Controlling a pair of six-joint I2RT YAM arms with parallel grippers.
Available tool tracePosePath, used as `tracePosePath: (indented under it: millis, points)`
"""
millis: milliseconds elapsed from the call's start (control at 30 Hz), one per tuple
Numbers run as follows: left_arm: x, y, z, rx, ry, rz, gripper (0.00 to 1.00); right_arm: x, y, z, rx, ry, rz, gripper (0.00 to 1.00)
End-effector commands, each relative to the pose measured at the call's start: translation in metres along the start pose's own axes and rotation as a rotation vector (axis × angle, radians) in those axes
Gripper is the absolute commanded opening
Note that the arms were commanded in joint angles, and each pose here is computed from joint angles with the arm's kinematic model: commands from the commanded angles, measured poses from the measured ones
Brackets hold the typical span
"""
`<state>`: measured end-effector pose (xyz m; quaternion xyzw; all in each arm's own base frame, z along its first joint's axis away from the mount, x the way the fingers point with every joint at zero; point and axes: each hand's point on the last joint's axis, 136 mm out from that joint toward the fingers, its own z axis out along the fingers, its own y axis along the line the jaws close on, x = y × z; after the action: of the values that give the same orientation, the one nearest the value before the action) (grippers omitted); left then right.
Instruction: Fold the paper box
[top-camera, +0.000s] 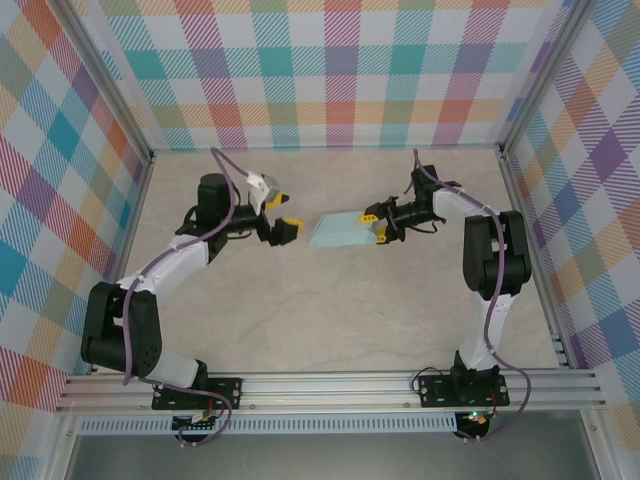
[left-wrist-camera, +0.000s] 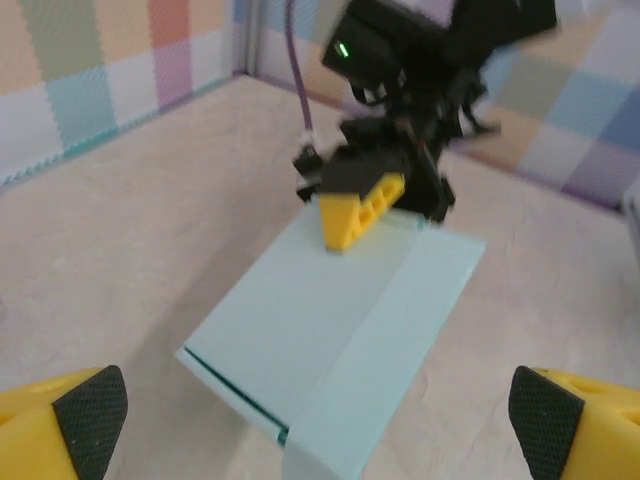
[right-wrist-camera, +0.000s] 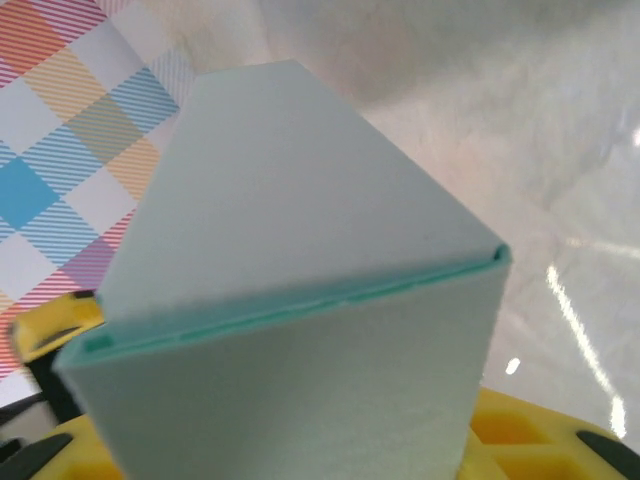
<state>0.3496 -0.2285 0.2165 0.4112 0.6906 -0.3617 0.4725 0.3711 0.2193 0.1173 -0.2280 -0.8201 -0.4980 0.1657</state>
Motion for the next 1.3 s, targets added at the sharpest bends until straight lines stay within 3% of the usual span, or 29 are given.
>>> tracePosePath:
  millis: [0,167,367,600,800,1167,1267]
  points:
    - [0.047,-0.027,0.013,0.060,0.125,0.267,1.00,0.026,0.009,-0.008,-0.019,0.099,0.138,0.41]
    - [0.044,-0.032,0.029,-0.031,0.122,0.427,1.00,0.031,0.005,-0.007,-0.020,0.124,0.182,0.41]
    - [0.050,-0.045,0.045,-0.023,0.149,0.535,1.00,0.033,0.004,-0.006,-0.041,0.136,0.212,0.41]
    - [0.066,-0.040,0.062,-0.098,0.229,0.667,0.86,0.037,0.007,-0.008,-0.052,0.131,0.216,0.40]
    - [0.072,-0.043,0.070,-0.068,0.273,0.696,0.71,0.038,0.006,-0.007,-0.058,0.133,0.223,0.40]
    - [0.087,-0.033,0.087,-0.100,0.310,0.672,0.72,0.043,0.007,-0.001,-0.064,0.149,0.218,0.40]
    - [0.089,-0.032,0.088,-0.089,0.340,0.664,0.56,0.042,0.006,-0.001,-0.060,0.145,0.221,0.40]
